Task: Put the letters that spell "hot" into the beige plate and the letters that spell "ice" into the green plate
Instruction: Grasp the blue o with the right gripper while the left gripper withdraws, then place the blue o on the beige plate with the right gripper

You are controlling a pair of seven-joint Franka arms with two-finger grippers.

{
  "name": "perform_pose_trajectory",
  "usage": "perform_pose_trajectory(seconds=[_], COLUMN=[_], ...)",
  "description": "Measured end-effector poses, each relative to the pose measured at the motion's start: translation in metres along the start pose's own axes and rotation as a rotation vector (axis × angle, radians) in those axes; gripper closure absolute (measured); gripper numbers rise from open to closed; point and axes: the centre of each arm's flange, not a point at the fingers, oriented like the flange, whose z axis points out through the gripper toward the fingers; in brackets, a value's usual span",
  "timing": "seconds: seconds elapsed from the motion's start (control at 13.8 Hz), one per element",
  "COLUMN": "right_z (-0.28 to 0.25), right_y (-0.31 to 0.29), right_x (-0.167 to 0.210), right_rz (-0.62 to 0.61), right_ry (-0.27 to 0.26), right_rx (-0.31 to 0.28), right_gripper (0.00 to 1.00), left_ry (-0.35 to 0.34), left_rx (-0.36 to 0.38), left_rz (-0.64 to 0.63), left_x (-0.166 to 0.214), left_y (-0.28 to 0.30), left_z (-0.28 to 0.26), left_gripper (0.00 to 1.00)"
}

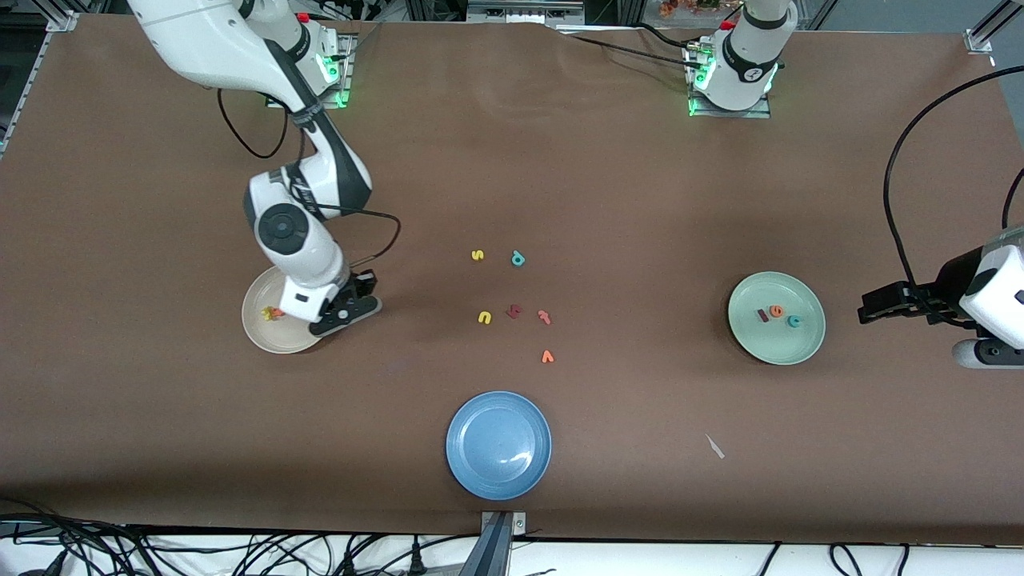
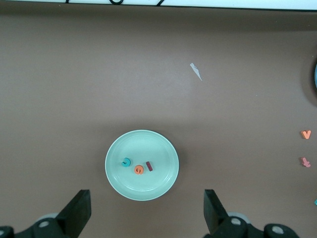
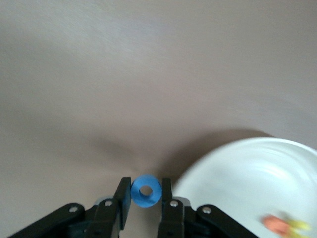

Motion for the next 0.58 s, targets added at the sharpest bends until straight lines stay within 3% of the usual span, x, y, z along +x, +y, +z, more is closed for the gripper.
perform_pose_trajectory(seconds=[0.36,0.58], right_z=[-0.006,-0.002], right_y=[0.082,0.090], right_x=[-0.029,-0.034], right_rz=[-0.095,-0.077], right_ry=[-0.028,-0.032], right_rx=[-0.010,0.004], right_gripper=[0.71,0.44], left_ry=[0.015,0.026], left_rx=[0.013,0.062], left_rz=[0.020,0.042], left_x=[-0.004,-0.012], left_y=[0.014,0.040], left_z=[-0.010,-0.021], left_gripper=[0.00,0.00])
